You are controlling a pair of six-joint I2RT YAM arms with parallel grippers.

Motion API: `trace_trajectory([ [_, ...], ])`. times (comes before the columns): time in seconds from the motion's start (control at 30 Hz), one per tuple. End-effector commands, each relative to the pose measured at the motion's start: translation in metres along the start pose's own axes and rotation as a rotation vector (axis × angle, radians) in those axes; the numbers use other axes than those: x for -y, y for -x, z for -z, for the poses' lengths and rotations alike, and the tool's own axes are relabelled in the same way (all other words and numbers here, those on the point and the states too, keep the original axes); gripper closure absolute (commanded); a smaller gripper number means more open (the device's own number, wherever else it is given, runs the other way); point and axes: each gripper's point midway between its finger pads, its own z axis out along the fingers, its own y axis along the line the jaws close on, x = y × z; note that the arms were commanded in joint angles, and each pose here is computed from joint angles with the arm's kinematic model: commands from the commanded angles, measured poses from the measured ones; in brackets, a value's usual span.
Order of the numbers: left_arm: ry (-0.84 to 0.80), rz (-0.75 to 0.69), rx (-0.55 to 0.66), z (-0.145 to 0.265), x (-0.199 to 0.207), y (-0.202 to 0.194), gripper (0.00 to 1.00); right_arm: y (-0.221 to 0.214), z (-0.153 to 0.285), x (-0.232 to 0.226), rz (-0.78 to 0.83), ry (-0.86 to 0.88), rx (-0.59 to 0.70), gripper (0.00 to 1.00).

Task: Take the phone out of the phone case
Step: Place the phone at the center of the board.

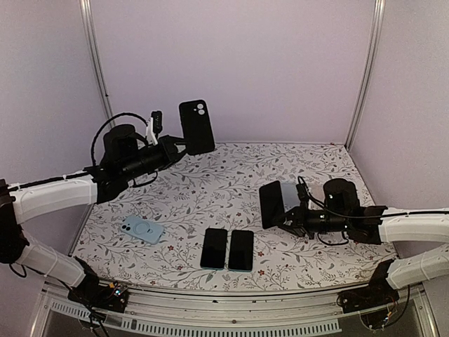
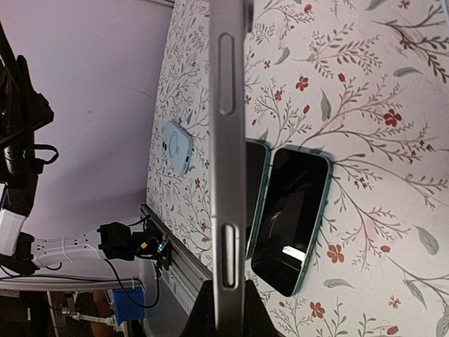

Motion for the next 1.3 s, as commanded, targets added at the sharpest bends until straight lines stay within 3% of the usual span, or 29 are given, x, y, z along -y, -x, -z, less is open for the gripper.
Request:
trace_trajectory([
  [0.0,-0.033,-0.004,-0.011,0.010,0.006,0.000,1.00,-0.013,0.008,0.007,-0.035,-0.011,0.048,1.00],
  [0.3,-0.072,-0.001,-0.036,0.022,0.018,-0.002,1.00,-0.055,0.003,0.037,-0.104,-0.072,0.023,1.00],
  [0.5,-0.080,-0.002,-0.050,0.029,0.021,-0.005,1.00,-0.062,-0.005,0.045,-0.133,-0.072,0.047,1.00],
  [1.27,-0.103,-0.015,-0.065,0.033,0.024,-0.009,1.00,-0.092,-0.029,0.057,-0.178,-0.109,-0.049,0.99],
])
